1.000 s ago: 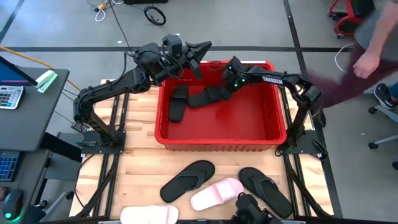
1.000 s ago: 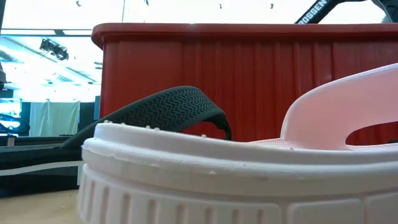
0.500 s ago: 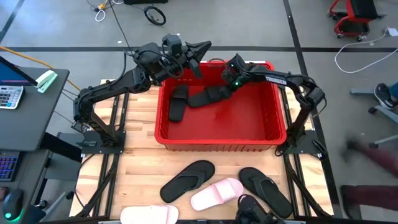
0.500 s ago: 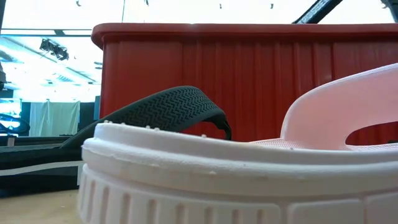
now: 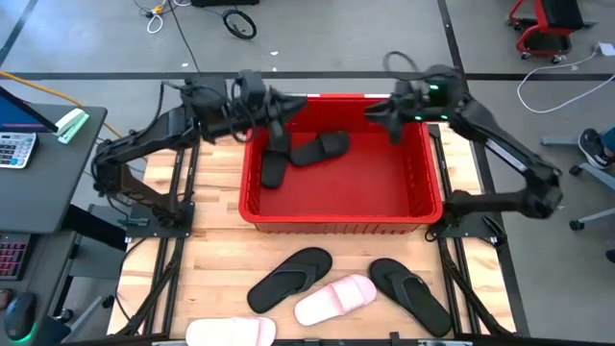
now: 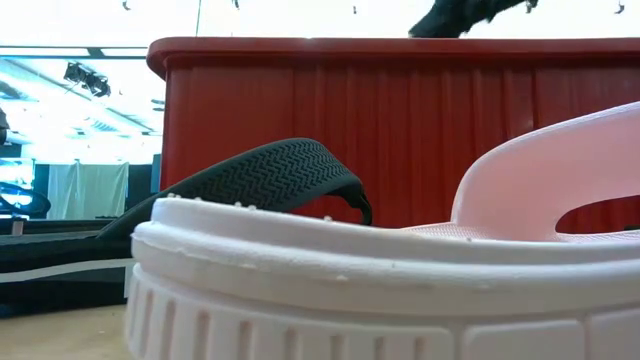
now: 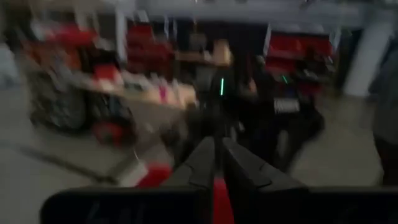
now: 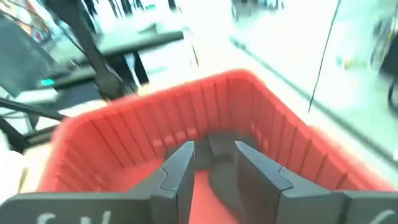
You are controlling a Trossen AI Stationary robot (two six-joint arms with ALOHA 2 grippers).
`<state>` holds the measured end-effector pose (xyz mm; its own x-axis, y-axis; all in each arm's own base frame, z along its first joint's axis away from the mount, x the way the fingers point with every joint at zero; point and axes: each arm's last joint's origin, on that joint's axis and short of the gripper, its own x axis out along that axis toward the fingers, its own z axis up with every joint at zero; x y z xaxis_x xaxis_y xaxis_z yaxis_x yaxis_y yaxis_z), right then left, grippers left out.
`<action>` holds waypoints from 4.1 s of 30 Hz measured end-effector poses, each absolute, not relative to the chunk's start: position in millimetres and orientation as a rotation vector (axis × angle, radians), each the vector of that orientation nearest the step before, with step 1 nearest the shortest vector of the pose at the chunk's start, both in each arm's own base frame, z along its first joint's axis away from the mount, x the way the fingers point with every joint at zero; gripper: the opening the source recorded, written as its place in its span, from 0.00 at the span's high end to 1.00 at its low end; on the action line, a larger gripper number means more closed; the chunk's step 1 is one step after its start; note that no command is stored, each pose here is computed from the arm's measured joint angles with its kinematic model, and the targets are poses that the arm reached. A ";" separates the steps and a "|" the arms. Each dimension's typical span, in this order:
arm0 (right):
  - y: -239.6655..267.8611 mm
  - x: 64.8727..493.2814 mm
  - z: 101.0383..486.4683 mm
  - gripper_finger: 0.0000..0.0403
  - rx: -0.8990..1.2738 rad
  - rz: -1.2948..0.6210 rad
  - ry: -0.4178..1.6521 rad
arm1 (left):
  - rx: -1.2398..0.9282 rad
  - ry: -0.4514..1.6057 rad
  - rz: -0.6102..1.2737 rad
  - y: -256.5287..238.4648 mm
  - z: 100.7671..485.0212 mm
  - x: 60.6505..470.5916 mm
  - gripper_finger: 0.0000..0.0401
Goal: Pick and place slides into bin
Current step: Put the black slide into the red bin
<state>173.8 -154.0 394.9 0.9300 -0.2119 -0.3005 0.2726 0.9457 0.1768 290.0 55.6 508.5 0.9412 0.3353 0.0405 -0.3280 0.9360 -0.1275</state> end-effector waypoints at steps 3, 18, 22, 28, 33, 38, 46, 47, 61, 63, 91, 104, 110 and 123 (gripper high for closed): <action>-131.6 156.3 412.3 0.71 0.165 -0.234 0.217 | -0.214 0.043 0.299 41.2 497.7 291.2 0.82; -114.2 150.4 399.8 0.71 0.392 -0.224 0.352 | -0.527 0.174 0.356 35.5 459.8 329.6 0.68; -113.4 153.0 394.3 0.71 0.443 -0.239 0.397 | -0.769 0.195 0.483 62.4 433.8 350.8 0.71; -108.3 149.7 398.0 0.71 0.417 -0.272 0.380 | -1.023 0.191 0.677 112.7 385.5 383.0 0.70; -107.7 147.3 399.2 0.71 0.392 -0.304 0.378 | -1.080 0.244 0.773 149.5 336.4 408.3 0.67; -108.1 146.7 399.4 0.71 0.347 -0.304 0.382 | -1.210 0.372 0.765 174.1 274.1 433.9 0.64; -108.2 146.7 399.3 0.71 0.313 -0.299 0.388 | -1.326 0.469 0.814 188.0 210.5 451.6 0.61; -108.2 146.7 399.3 0.71 0.307 -0.298 0.388 | -1.325 0.473 0.817 188.1 208.9 451.8 0.61; -108.9 146.6 399.1 0.71 0.271 -0.317 0.396 | -1.355 0.513 0.994 199.8 205.8 434.3 0.62; -109.0 146.6 399.1 0.71 0.256 -0.315 0.398 | -1.348 0.491 1.006 203.6 206.5 433.3 0.60; -110.3 146.2 398.9 0.71 0.224 -0.354 0.408 | -1.421 0.353 0.988 230.5 180.1 442.7 0.60; -110.2 146.2 398.9 0.71 0.204 -0.350 0.412 | -1.366 0.354 0.959 233.4 181.9 443.2 0.97; -110.5 146.1 398.8 0.71 0.202 -0.360 0.413 | -1.372 0.340 0.947 229.8 184.1 445.8 0.99; -113.7 144.5 398.3 0.71 0.212 -0.490 0.423 | -1.403 0.193 0.952 169.2 222.5 463.2 0.99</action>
